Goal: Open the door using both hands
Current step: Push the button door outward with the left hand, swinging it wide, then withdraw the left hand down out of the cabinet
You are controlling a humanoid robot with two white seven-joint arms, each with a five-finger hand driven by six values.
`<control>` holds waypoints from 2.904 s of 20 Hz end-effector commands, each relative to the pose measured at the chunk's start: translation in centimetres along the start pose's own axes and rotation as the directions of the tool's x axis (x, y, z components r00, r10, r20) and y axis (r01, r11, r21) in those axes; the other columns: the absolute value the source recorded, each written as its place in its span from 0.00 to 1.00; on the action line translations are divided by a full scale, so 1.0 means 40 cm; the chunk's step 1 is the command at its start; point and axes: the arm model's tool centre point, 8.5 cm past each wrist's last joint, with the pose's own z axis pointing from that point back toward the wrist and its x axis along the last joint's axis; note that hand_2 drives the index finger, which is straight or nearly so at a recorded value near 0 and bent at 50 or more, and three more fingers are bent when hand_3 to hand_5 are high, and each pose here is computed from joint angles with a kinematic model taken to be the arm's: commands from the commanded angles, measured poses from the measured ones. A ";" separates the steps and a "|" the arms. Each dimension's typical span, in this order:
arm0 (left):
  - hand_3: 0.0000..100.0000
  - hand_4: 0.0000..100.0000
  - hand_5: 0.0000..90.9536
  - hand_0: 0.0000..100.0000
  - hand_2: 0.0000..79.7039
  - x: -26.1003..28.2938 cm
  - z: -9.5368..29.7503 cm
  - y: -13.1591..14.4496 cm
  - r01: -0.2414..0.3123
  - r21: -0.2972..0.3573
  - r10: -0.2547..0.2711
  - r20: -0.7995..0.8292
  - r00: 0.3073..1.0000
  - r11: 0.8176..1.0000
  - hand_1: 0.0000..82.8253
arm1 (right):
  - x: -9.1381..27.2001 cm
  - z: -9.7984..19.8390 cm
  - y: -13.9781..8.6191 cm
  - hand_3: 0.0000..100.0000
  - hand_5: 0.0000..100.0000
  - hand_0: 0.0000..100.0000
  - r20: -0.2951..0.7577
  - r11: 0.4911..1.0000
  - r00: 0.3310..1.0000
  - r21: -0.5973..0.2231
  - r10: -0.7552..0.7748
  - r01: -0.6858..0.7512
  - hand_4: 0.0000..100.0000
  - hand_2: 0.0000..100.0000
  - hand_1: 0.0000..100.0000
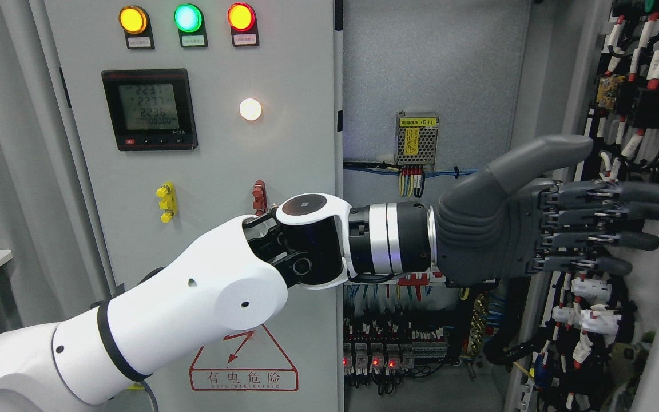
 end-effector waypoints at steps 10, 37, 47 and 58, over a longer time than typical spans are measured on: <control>0.03 0.03 0.00 0.29 0.04 -0.047 -0.161 -0.041 -0.038 -0.069 0.036 -0.020 0.999 0.997 0.00 | 0.006 0.002 -0.007 0.00 0.00 0.22 -0.012 1.000 1.000 -0.005 0.004 -0.004 0.00 0.00 0.00; 0.03 0.03 0.00 0.29 0.04 0.011 -0.165 -0.034 -0.015 -0.043 0.016 0.030 0.999 0.999 0.00 | 0.006 0.002 -0.007 0.00 0.00 0.22 -0.012 1.000 1.000 -0.005 0.004 -0.004 0.00 0.00 0.00; 0.03 0.03 0.00 0.29 0.04 0.081 0.031 -0.035 0.061 0.032 -0.063 0.055 0.997 0.998 0.00 | 0.003 0.002 -0.007 0.00 0.00 0.22 -0.014 1.000 1.000 -0.005 0.004 -0.004 0.00 0.00 0.00; 0.03 0.03 0.00 0.29 0.04 -0.106 0.167 -0.034 0.149 0.178 -0.146 -0.032 0.989 0.973 0.00 | 0.006 0.002 -0.007 0.00 0.00 0.22 -0.012 1.000 1.000 -0.005 0.004 -0.004 0.00 0.00 0.00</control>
